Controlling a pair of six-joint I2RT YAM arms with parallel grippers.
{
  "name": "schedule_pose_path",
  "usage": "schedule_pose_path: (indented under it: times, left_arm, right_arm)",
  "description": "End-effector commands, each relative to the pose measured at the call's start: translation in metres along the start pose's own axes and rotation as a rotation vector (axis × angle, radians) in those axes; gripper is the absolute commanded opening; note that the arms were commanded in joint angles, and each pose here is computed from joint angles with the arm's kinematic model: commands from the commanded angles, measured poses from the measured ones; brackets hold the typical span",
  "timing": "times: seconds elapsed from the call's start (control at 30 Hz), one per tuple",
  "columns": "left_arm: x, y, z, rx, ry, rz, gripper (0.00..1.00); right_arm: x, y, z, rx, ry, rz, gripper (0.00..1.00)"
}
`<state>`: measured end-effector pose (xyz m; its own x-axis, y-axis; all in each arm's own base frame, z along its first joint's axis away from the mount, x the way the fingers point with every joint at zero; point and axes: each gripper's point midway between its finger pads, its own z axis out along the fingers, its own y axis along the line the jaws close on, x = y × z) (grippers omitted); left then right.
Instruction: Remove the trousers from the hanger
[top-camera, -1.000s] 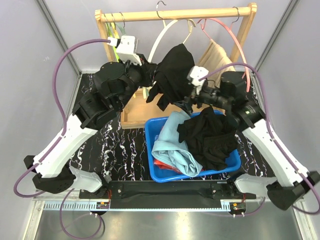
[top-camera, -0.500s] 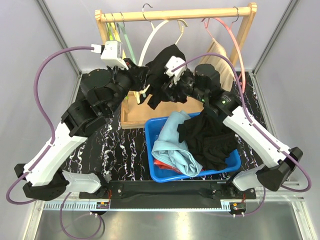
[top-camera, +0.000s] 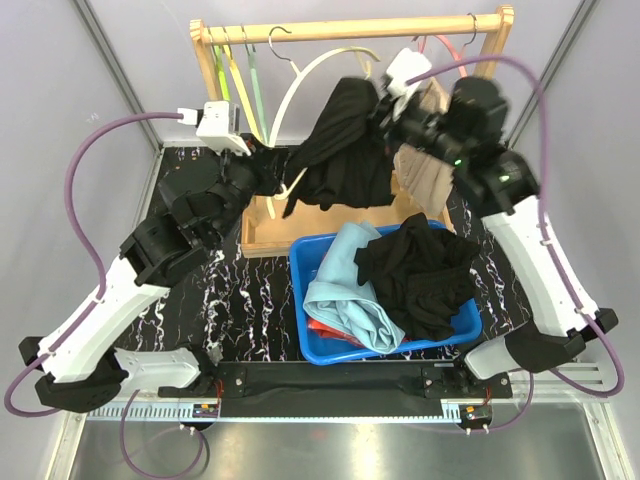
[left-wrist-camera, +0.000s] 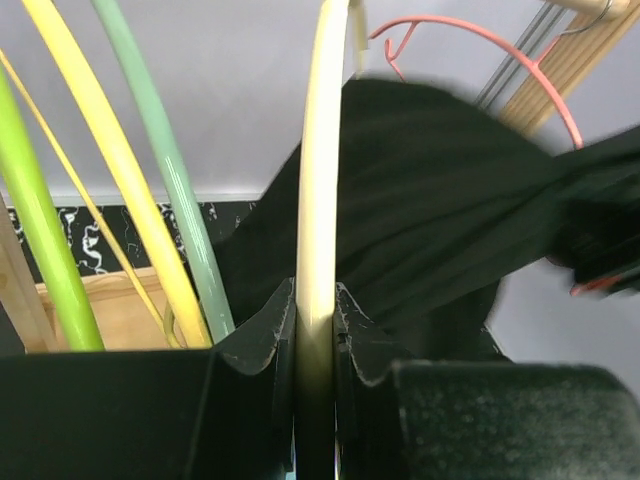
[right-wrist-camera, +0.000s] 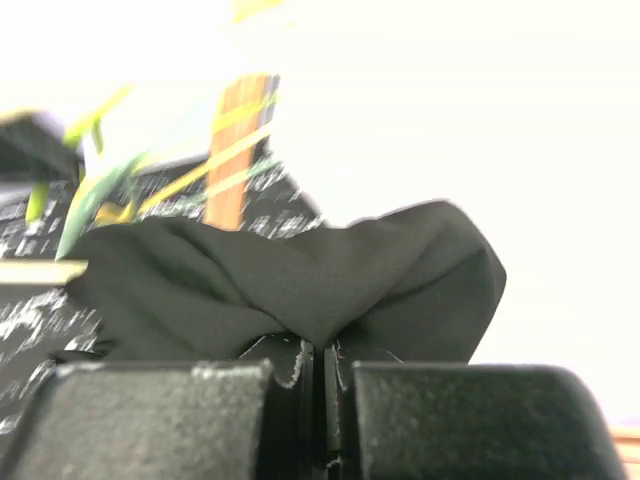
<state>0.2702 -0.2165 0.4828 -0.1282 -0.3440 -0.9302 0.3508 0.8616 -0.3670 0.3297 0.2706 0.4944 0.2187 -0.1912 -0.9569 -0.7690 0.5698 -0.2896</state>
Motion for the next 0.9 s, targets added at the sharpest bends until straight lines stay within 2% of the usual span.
schedule_pose_path:
  times: [0.0, 0.13, 0.37, 0.7, 0.87]
  left_arm:
    - [-0.026, 0.005, 0.000, -0.030, -0.113, -0.035, 0.00]
    - [-0.011, 0.007, 0.009, -0.053, -0.076, 0.010, 0.00]
    - [0.002, 0.013, 0.015, -0.077, -0.046, 0.054, 0.00]
    - [-0.011, 0.017, 0.009, -0.094, -0.069, 0.096, 0.00]
    - [-0.017, 0.017, 0.009, -0.098, -0.077, 0.120, 0.00]
  right_arm:
    - [-0.091, -0.016, -0.042, 0.015, -0.216, -0.072, 0.00]
    - [-0.153, -0.026, -0.075, 0.077, -0.346, -0.133, 0.00]
    - [-0.211, -0.038, -0.127, 0.206, -0.468, -0.212, 0.00]
    - [-0.194, -0.024, -0.160, 0.210, -0.373, -0.260, 0.00]
    - [-0.211, -0.023, -0.192, 0.270, -0.409, -0.282, 0.00]
